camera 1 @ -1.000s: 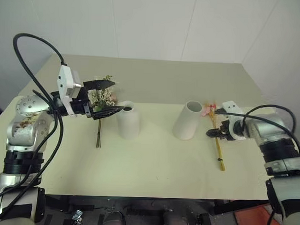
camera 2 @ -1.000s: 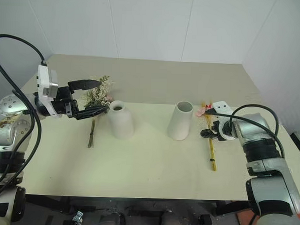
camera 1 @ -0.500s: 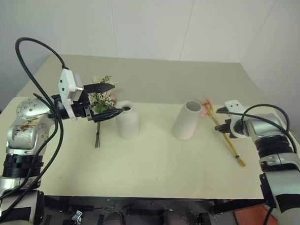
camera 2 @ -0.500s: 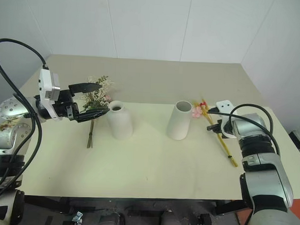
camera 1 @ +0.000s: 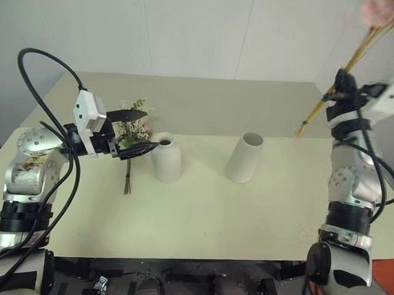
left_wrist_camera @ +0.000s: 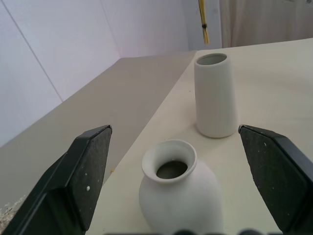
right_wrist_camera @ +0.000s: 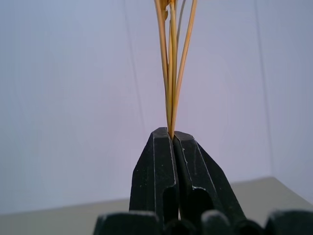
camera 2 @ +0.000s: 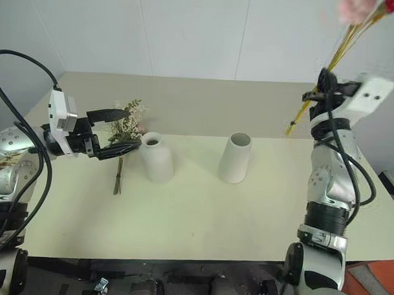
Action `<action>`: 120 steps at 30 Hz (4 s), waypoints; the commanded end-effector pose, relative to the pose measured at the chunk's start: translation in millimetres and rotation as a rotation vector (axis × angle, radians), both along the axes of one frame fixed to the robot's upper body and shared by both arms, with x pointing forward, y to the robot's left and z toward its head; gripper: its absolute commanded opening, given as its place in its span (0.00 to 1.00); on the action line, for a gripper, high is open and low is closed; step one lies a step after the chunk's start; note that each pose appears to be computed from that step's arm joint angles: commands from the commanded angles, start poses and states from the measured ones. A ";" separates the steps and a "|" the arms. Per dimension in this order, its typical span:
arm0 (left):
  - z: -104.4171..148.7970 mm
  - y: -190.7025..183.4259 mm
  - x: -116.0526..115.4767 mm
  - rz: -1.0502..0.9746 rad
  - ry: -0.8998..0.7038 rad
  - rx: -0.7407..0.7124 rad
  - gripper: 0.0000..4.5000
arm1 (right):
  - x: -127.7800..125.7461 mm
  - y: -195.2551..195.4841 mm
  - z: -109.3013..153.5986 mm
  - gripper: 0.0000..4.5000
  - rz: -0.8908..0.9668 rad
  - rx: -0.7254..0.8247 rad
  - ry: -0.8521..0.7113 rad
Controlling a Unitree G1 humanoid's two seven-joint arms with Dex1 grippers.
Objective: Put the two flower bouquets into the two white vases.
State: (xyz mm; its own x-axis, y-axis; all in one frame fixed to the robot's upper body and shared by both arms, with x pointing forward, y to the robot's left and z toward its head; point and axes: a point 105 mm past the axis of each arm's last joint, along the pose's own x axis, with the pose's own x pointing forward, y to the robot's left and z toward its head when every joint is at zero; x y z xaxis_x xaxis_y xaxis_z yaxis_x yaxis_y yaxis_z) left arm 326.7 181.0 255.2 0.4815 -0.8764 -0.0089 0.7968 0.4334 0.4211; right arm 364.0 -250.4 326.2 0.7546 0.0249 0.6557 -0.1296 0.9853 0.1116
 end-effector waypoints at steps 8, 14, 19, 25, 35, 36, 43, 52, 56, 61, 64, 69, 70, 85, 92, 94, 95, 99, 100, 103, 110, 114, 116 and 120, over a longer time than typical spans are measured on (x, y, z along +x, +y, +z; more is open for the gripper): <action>6.1 4.6 -3.7 0.018 -0.038 0.019 1.00 | -21.1 67.1 20.9 0.00 0.298 -0.045 -0.090; 4.5 8.0 -6.7 0.031 -0.035 0.020 1.00 | -17.8 78.0 14.4 0.00 0.331 -0.027 -0.061; 4.6 9.2 -7.1 0.037 -0.034 0.019 1.00 | -17.5 85.8 6.5 0.00 0.350 -0.050 -0.039; 4.2 10.6 -6.7 0.044 -0.032 0.017 1.00 | -17.9 88.5 -2.6 0.00 0.356 -0.065 -0.015; 4.9 11.0 -4.8 0.052 -0.045 0.011 1.00 | -25.3 102.1 -36.0 0.39 0.442 -0.100 0.051; 4.9 10.8 -4.9 0.052 -0.046 0.011 1.00 | -27.4 103.5 -39.6 0.47 0.447 -0.102 0.059; 10.0 14.8 2.4 0.155 -0.114 -0.032 1.00 | -43.1 103.9 -77.8 0.98 0.446 -0.184 0.214; 19.9 52.4 48.6 0.864 -0.096 -0.047 1.00 | -70.4 58.7 -93.2 0.98 0.417 -0.478 0.460; -2.1 49.6 52.4 0.822 0.230 0.014 1.00 | -79.9 27.9 -83.4 0.98 0.362 -0.601 0.517; -27.1 60.3 72.1 0.980 0.502 0.048 1.00 | -85.0 16.3 -76.6 0.98 0.346 -0.663 0.549; -40.2 53.9 76.8 0.987 0.629 0.091 1.00 | -87.6 15.1 -76.9 0.98 0.347 -0.682 0.559; -56.5 39.3 86.6 0.972 0.729 0.132 1.00 | -95.8 18.0 -77.9 0.98 0.356 -0.739 0.586; -61.5 38.6 89.4 0.986 0.739 0.156 1.00 | -100.2 21.0 -75.9 0.98 0.376 -0.754 0.580; -88.3 36.3 107.2 1.036 0.789 0.228 0.43 | -110.9 20.8 -74.4 1.00 0.353 -0.810 0.589; -72.9 45.5 116.2 1.122 0.666 0.214 0.01 | -109.1 18.2 -80.1 1.00 0.351 -0.806 0.601; -52.8 46.1 127.3 1.136 0.507 0.103 0.01 | -108.3 17.7 -81.9 1.00 0.350 -0.806 0.604; -34.9 44.5 133.3 1.134 0.406 -0.025 0.01 | -107.9 17.3 -82.6 1.00 0.350 -0.806 0.606; 31.6 43.4 130.2 1.039 0.085 -0.439 0.01 | -108.3 16.7 -83.5 1.00 0.347 -0.808 0.598; 45.3 44.0 125.5 1.002 0.029 -0.516 0.01 | -108.9 16.8 -83.0 1.00 0.352 -0.798 0.590; 88.2 51.6 101.3 0.744 -0.028 -0.872 0.01 | -112.8 18.5 -81.5 1.00 0.416 -0.698 0.590; 123.9 38.4 24.5 -0.023 -0.162 -1.073 0.01 | -127.7 34.7 -82.3 1.00 0.543 -0.673 0.533; 112.8 16.1 17.9 -0.215 -0.099 -0.943 0.01 | -125.2 44.0 -89.5 1.00 0.560 -0.673 0.533; 106.6 5.9 22.9 -0.242 -0.064 -0.893 0.01 | -123.9 46.8 -91.5 1.00 0.563 -0.669 0.532; 92.7 -12.2 35.5 -0.301 -0.004 -0.844 0.01 | -122.3 49.8 -94.0 1.00 0.550 -0.677 0.521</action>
